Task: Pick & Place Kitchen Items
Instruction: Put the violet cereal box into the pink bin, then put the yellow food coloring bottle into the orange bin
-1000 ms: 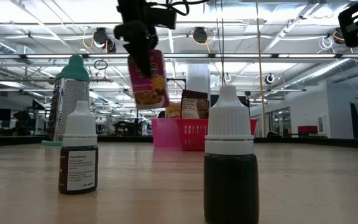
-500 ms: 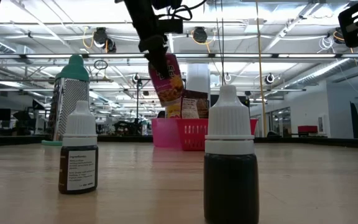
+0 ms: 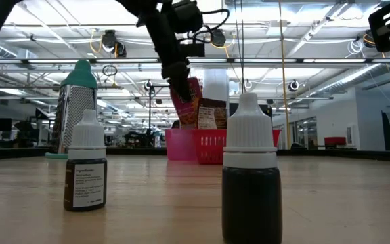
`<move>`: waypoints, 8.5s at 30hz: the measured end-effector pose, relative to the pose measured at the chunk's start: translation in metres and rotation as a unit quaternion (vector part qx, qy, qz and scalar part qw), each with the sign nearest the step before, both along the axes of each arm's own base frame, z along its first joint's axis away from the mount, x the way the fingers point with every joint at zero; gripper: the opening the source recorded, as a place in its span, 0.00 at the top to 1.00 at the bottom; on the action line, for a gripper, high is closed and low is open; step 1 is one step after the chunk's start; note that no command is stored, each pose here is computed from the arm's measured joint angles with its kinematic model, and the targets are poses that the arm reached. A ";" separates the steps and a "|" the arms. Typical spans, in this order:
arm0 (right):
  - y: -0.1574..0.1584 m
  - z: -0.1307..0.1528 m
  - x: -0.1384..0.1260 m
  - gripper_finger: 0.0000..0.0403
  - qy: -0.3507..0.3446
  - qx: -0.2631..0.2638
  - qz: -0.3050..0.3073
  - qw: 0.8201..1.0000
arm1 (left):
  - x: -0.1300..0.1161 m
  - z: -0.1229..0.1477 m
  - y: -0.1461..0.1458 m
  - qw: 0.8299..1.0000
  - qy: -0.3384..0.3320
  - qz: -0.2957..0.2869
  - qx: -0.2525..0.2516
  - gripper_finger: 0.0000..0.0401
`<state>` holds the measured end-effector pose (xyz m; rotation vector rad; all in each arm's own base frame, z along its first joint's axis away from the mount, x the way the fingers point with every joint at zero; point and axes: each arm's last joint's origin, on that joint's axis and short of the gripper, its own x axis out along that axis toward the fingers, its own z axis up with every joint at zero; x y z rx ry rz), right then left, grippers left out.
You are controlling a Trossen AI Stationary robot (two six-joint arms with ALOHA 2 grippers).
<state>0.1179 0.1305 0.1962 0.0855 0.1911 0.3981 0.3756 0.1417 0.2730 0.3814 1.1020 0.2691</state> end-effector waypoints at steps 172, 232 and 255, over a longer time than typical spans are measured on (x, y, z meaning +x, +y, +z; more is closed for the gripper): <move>0.000 -0.001 0.000 0.69 -0.008 -0.034 0.003 0.999 | -0.261 -0.086 -0.337 0.893 -0.171 0.405 -0.099 0.32; -0.016 -0.001 0.014 0.69 -0.011 -0.041 -0.076 0.996 | -0.126 -0.021 -0.259 0.942 -0.234 0.125 -0.204 0.74; -0.052 0.007 0.057 0.69 -0.070 0.002 -0.123 0.990 | -0.080 0.002 -0.217 0.921 -0.323 -0.002 -0.217 0.71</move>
